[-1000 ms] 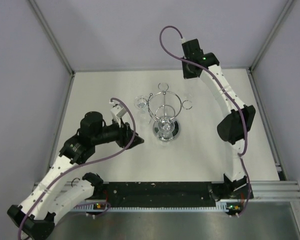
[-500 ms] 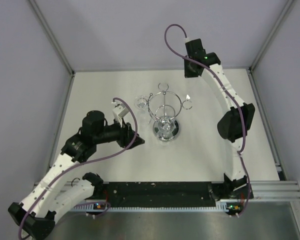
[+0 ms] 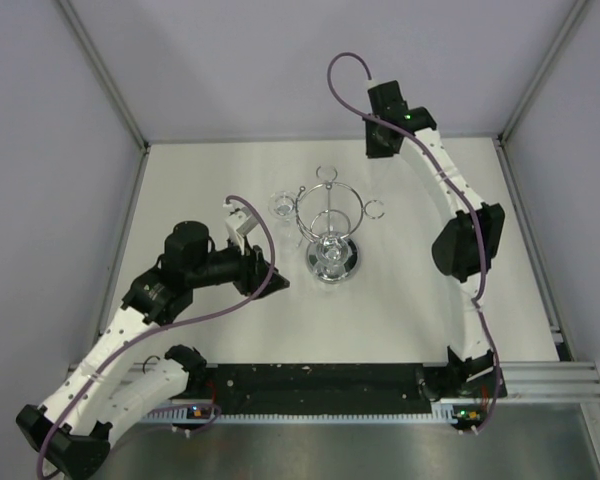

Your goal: Take the wine glass off the wine glass rack

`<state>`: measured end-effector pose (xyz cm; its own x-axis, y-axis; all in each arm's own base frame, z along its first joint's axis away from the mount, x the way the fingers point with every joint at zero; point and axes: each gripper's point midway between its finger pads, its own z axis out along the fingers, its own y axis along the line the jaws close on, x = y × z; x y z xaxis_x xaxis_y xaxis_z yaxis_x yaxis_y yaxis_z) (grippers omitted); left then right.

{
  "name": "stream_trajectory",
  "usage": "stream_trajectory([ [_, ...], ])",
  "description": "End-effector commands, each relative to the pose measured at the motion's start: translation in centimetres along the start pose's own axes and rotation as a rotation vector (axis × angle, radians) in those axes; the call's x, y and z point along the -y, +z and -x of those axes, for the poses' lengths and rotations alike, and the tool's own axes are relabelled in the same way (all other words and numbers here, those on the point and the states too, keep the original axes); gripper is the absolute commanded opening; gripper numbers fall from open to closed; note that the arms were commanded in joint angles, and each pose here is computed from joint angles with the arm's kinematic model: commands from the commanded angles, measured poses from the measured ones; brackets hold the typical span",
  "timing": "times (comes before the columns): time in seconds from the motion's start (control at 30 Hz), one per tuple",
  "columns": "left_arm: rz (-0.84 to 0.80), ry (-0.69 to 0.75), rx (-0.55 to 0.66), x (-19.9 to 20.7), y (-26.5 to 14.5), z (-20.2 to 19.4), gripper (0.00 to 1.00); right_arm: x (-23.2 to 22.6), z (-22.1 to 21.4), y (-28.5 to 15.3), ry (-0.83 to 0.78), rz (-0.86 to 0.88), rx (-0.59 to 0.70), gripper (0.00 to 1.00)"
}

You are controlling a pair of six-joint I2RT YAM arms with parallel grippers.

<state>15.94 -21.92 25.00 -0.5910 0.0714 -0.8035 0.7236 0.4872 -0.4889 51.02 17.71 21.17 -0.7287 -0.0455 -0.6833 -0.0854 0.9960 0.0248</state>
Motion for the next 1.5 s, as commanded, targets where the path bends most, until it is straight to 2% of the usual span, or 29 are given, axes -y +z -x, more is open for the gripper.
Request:
stream_trajectory([
  [0.0,-0.018,0.036,0.022,0.4,0.0,0.9,0.59,-0.2,1.8,-0.1,0.020,0.017,0.053,0.17],
  [0.07,-0.014,0.037,0.025,0.3,0.0,1.0,0.59,-0.1,1.9,-0.1,0.018,0.016,0.058,0.23],
  [0.17,-0.015,0.035,0.024,0.4,0.0,1.1,0.59,-0.2,2.0,-0.3,0.015,0.018,0.062,0.39],
  [0.27,-0.016,0.032,0.022,0.4,0.1,1.2,0.59,-0.2,2.9,-1.0,0.019,0.025,0.090,0.47],
  [0.5,-0.003,0.028,0.027,0.2,0.2,1.7,0.59,-0.4,5.1,-4.0,0.027,0.053,0.165,0.54],
  [0.8,0.053,0.035,0.058,-0.4,0.2,3.2,0.59,-0.8,7.1,-8.6,0.032,0.100,0.251,0.56],
  [0.9,0.108,0.036,0.101,-1.0,-0.1,4.7,0.59,-0.7,8.1,-11.1,0.029,0.108,0.304,0.57],
  [1.07,0.231,-0.044,0.183,-2.2,-0.7,7.6,0.59,0.4,9.4,-16.7,0.037,0.099,0.407,0.60],
  [1.2,0.251,-0.069,0.232,-2.0,-1.1,9.5,0.60,2.2,9.1,-21.8,0.026,0.056,0.489,0.61],
  [1.37,0.260,-0.075,0.185,-2.0,-1.0,9.7,0.59,2.8,6.1,-24.0,0.040,0.081,0.503,0.64],
  [1.47,0.332,-0.082,0.177,-3.3,-1.5,9.7,0.60,2.8,4.9,-25.1,0.037,0.109,0.510,0.65],
])
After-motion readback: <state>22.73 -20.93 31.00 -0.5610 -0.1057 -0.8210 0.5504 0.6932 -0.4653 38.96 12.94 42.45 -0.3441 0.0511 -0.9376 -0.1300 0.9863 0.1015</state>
